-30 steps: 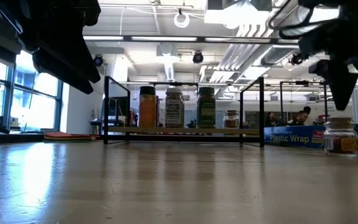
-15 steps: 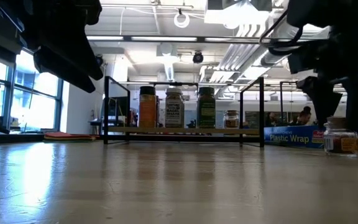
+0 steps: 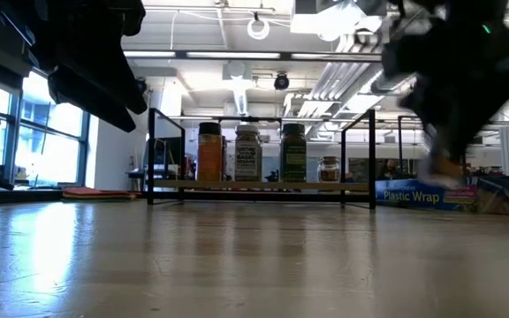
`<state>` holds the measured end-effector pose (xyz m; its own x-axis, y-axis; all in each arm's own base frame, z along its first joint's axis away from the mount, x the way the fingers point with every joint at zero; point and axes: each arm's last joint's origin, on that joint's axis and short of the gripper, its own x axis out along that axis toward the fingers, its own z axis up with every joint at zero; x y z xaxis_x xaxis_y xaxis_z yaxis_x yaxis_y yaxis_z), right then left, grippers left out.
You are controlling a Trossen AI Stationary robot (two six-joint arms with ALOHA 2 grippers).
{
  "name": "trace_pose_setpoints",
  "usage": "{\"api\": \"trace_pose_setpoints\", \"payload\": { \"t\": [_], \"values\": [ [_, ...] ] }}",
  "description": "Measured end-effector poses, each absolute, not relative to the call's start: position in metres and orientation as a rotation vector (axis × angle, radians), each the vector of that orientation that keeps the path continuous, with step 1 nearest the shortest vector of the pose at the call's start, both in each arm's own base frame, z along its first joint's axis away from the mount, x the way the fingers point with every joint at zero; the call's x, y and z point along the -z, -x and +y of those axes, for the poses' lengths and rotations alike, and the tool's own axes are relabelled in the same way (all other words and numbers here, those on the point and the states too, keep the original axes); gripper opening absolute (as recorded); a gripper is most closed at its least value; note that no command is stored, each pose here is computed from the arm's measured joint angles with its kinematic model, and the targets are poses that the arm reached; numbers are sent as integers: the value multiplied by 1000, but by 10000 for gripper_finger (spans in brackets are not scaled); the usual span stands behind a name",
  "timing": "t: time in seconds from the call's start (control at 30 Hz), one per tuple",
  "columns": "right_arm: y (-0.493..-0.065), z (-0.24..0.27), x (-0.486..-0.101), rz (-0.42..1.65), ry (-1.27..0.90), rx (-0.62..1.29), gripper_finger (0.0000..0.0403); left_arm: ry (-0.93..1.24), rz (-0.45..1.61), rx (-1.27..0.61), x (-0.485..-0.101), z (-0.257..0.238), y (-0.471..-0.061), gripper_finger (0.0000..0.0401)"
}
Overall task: Shelf spices
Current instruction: Put the brown seasoning bottle on the shelf aligned with the other brown seasoning bottles
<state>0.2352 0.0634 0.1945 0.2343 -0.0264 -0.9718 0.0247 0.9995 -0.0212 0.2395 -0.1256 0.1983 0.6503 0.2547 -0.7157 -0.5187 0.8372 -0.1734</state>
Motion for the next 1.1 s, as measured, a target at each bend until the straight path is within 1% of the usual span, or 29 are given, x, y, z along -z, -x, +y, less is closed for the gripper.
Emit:
{"api": "trace_pose_setpoints", "payload": {
  "t": [0.17, 0.27, 0.33, 0.43, 0.57, 0.67, 0.8, 1.1],
  "values": [
    [-275, 49, -260, 1137, 71, 109, 161, 389, 738, -456, -199, -124, -241, 236],
    [-294, 20, -285, 1127, 94, 156, 161, 391, 730, -447, -199, -125, -241, 236],
    [-305, -5, -289, 1157, 105, 181, 161, 391, 729, -448, -199, -125, -242, 236],
    [-316, -41, -278, 1252, 110, 180, 161, 390, 729, -446, -199, -125, -241, 236],
    [-322, -82, -248, 1402, 84, 160, 161, 389, 729, -445, -199, -126, -241, 236],
    [-323, -108, -230, 1470, 60, 174, 161, 388, 728, -446, -199, -126, -241, 236],
    [-323, -131, -217, 1484, 42, 196, 161, 387, 727, -447, -199, -126, -241, 236],
    [-309, -168, -217, 1455, -31, 290, 161, 389, 725, -446, -199, -126, -241, 236]
  ]
}}
